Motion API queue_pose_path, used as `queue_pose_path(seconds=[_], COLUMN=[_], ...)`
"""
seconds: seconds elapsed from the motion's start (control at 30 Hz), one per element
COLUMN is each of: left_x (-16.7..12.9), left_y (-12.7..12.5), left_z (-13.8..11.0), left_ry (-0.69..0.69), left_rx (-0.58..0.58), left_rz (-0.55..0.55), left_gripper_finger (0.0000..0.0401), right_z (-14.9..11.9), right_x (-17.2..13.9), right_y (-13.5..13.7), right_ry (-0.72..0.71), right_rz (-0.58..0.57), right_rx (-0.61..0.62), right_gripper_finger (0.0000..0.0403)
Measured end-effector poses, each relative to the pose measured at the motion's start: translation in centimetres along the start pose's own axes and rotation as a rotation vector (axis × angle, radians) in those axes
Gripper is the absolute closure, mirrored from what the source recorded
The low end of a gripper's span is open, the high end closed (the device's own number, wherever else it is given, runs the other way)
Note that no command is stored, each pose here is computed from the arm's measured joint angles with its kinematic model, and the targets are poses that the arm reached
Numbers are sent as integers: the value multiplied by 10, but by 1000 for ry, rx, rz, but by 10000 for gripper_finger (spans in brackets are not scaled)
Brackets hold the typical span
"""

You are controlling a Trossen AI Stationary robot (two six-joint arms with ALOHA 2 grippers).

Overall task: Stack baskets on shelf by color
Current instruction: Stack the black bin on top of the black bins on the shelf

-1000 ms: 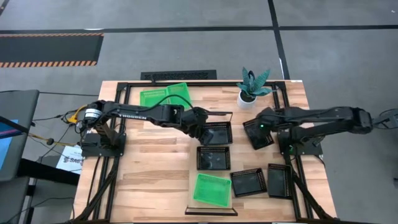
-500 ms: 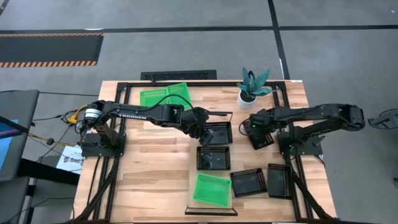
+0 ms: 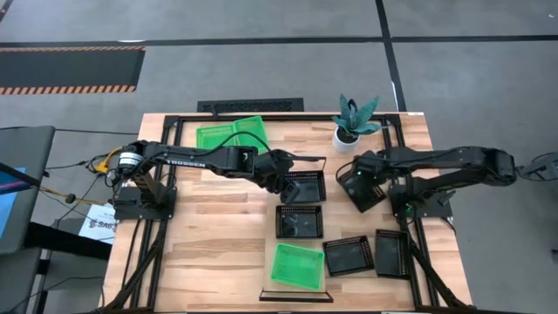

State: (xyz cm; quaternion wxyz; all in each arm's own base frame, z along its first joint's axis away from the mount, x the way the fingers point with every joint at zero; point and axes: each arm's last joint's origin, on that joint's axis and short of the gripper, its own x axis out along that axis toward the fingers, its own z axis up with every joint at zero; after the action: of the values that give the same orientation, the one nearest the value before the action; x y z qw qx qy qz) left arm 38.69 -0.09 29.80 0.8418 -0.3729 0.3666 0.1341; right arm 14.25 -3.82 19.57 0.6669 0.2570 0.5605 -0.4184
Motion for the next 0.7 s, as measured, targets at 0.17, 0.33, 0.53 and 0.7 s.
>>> queue_pose_path(seconds=[0.17, 0.33, 0.53, 0.7], left_x=[0, -1, -4, -6], left_y=[-4, -11, -12, -6], left_z=[4, 11, 25, 36], left_ry=[-25, -92, -182, -250], left_rx=[-24, -49, -62, -64], left_rz=[-55, -136, -197, -196], left_gripper_finger=[194, 194, 194, 194], right_z=[4, 6, 4, 1], right_x=[-30, -54, -75, -88], right_y=[-7, -15, -23, -27], right_ry=[-65, -99, -155, -174], right_rz=[36, 69, 135, 220], right_rx=[19, 27, 38, 16], right_gripper_finger=[400, 402, 402, 402])
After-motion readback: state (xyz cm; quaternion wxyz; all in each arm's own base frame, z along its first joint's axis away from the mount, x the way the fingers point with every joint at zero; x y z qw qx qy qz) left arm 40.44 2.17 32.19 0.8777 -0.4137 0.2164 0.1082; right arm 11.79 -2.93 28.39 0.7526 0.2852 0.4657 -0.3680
